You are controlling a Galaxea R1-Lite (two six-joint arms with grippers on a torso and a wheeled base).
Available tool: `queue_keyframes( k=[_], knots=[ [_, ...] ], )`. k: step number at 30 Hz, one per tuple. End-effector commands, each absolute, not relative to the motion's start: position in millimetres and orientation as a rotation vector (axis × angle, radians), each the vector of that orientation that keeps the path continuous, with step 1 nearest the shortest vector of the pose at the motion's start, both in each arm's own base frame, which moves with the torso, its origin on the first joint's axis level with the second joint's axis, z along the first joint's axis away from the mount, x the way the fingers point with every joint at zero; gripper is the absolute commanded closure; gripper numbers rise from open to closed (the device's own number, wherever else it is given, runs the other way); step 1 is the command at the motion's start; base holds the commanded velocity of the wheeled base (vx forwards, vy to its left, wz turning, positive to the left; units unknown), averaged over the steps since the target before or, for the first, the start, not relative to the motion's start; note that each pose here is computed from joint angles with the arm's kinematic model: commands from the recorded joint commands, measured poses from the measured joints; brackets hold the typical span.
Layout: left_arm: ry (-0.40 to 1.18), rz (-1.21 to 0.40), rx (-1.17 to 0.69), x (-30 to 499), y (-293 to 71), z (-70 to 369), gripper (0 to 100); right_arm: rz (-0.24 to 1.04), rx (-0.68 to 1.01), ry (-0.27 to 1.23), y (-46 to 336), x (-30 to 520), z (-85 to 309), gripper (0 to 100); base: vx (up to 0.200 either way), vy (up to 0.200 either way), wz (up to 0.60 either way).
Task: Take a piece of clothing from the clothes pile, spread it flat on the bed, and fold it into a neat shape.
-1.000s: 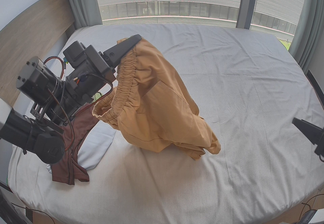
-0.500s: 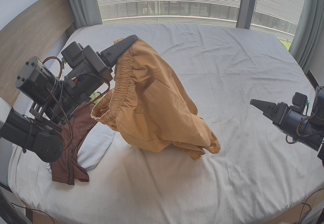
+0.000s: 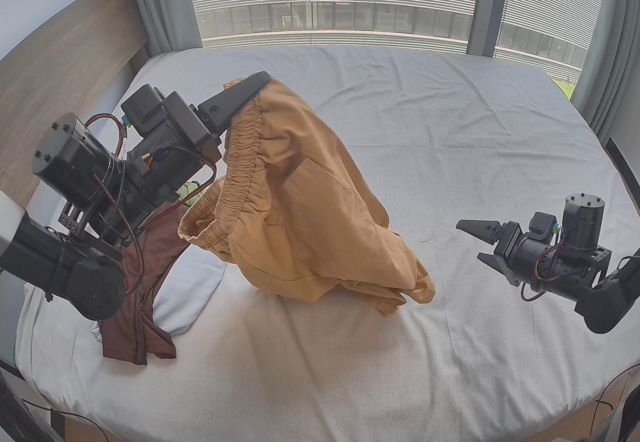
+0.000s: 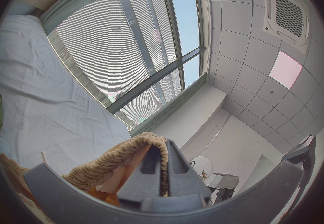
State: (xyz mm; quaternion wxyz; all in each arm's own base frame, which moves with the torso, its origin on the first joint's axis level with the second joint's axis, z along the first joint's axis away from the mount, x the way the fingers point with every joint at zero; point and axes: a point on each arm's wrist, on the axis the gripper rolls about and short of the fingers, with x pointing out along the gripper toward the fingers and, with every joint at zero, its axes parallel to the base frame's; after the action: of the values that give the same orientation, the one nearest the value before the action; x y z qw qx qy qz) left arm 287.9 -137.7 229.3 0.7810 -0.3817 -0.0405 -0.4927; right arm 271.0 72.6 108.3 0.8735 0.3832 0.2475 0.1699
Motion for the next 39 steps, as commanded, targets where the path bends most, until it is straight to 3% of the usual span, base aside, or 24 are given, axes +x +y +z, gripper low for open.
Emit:
queue_keyframes(
  k=[1, 19, 28, 29, 39],
  knots=[
    [-0.086, -1.063, -0.825, 288.3, -137.8, 228.8, 100, 0.326, 0.838, 0.635, 75.9, 281.8, 75.7, 0, 0.0, 0.0, 0.0],
    [-0.083, -1.066, -0.826, 287.8, -138.6, 228.4, 100, 0.326, 0.954, 0.723, 95.2, 301.6, 8.3, 0, 0.0, 0.0, 0.0],
    [-0.085, -1.066, -0.825, 287.4, -138.5, 228.9, 100, 0.39, 0.99, 0.691, 110.3, 300.9, 5.3, 0, 0.0, 0.0, 0.0],
    [-0.085, -1.066, -0.825, 287.4, -138.5, 228.9, 100, 0.39, 0.992, 0.693, 110.1, 300.3, 5.0, 100, 0.0, 0.0, 0.0],
    [-0.079, -1.064, -0.826, 288.3, -138.9, 227.1, 100, 0.44, 1.058, 0.653, 106.1, 296.8, 20.8, 100, 0.0, 0.0, 0.0]
  ],
)
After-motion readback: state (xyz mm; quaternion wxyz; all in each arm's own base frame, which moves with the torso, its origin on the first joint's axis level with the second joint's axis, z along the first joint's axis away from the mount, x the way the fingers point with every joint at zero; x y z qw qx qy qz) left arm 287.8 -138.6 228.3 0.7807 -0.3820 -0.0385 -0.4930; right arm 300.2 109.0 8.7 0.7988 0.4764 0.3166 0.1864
